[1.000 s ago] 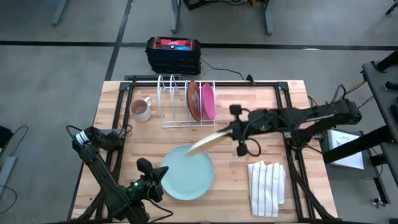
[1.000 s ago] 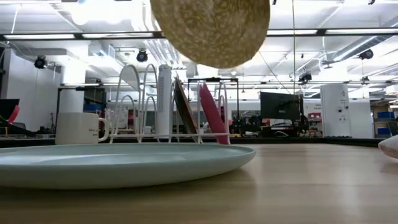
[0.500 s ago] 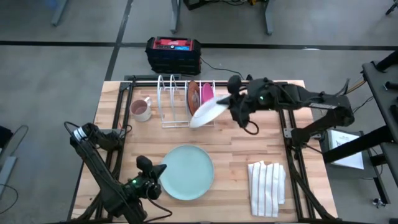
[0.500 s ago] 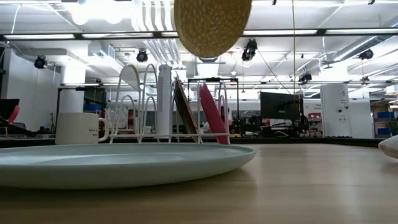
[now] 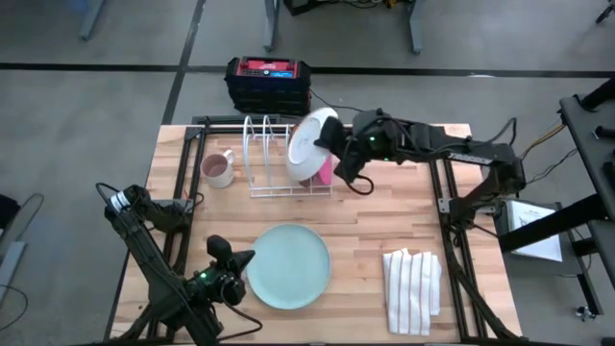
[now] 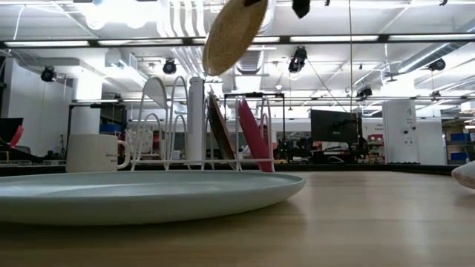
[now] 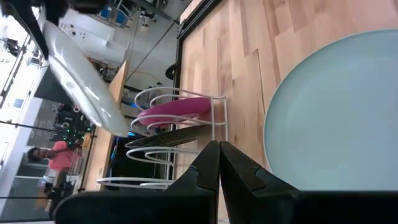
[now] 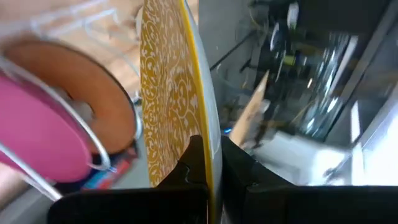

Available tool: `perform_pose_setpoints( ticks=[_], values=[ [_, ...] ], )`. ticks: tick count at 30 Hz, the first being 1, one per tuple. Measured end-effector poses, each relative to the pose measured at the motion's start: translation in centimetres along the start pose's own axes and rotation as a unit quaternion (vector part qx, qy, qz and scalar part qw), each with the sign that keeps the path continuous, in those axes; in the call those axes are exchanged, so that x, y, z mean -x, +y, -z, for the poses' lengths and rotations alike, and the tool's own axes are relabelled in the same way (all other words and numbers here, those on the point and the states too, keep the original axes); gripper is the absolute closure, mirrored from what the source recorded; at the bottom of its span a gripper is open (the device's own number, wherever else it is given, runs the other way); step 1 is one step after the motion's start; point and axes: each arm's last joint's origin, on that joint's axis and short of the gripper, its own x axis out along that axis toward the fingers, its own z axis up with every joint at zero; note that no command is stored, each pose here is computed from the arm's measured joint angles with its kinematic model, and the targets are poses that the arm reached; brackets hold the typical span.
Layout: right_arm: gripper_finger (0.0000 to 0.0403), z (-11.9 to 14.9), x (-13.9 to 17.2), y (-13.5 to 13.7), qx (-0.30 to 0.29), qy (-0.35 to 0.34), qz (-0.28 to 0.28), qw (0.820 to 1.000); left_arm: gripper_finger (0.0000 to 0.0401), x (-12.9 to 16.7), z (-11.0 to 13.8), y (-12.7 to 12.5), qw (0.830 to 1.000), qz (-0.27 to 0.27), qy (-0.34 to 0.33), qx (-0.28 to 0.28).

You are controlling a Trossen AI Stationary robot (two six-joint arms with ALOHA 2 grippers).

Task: Sort dishes
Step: Put the yellow patterned plate into the dish rack

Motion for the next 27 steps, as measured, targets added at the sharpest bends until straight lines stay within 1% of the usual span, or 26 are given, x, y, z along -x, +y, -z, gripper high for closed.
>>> perform_pose_setpoints(
  ticks=[3, 4, 5, 9, 13, 16, 19, 23, 27],
  values=[
    [0.0403, -0.2, -1.4, 0.0, 0.104, 0.015, -0.010, 0.994, 0.0401, 0.0, 0.1, 0.0, 1.000, -0.001, 0.000, -0.013],
    [0.0403, -0.3, -2.1, 0.0, 0.129, 0.026, -0.017, 0.991, 0.0401, 0.0, 0.1, 0.0, 1.000, -0.001, 0.000, -0.016],
    [0.0403, -0.4, -2.8, 0.1, 0.141, 0.034, -0.024, 0.989, 0.0401, -0.1, 0.1, -0.1, 1.000, -0.002, 0.000, -0.018],
    [0.0403, -0.6, -5.2, 0.3, 0.167, 0.059, -0.043, 0.983, 0.0401, -0.2, 0.4, -0.3, 1.000, -0.004, 0.003, -0.026],
    [0.0403, -0.8, -6.5, 0.1, 0.187, 0.065, -0.043, 0.979, 0.0401, -0.4, 0.7, -0.5, 0.999, -0.014, -0.001, -0.034],
    [0.0403, -1.0, -7.5, 0.3, 0.194, 0.076, -0.054, 0.977, 0.0401, -0.5, 1.1, -0.2, 0.999, -0.016, -0.002, -0.033],
    [0.0403, -1.0, -7.9, 0.2, 0.194, 0.082, -0.053, 0.976, 0.0401, -0.4, 1.5, 0.2, 1.000, -0.016, -0.002, -0.022],
    [0.0403, -0.9, -7.9, -0.3, 0.195, 0.092, -0.032, 0.976, 0.0401, -0.5, 2.1, 0.5, 1.000, -0.017, -0.001, -0.011],
    [0.0403, -0.9, -7.9, -0.3, 0.199, 0.092, -0.030, 0.975, 0.0401, -0.8, 3.2, 0.6, 1.000, -0.017, 0.004, -0.004]
  ],
)
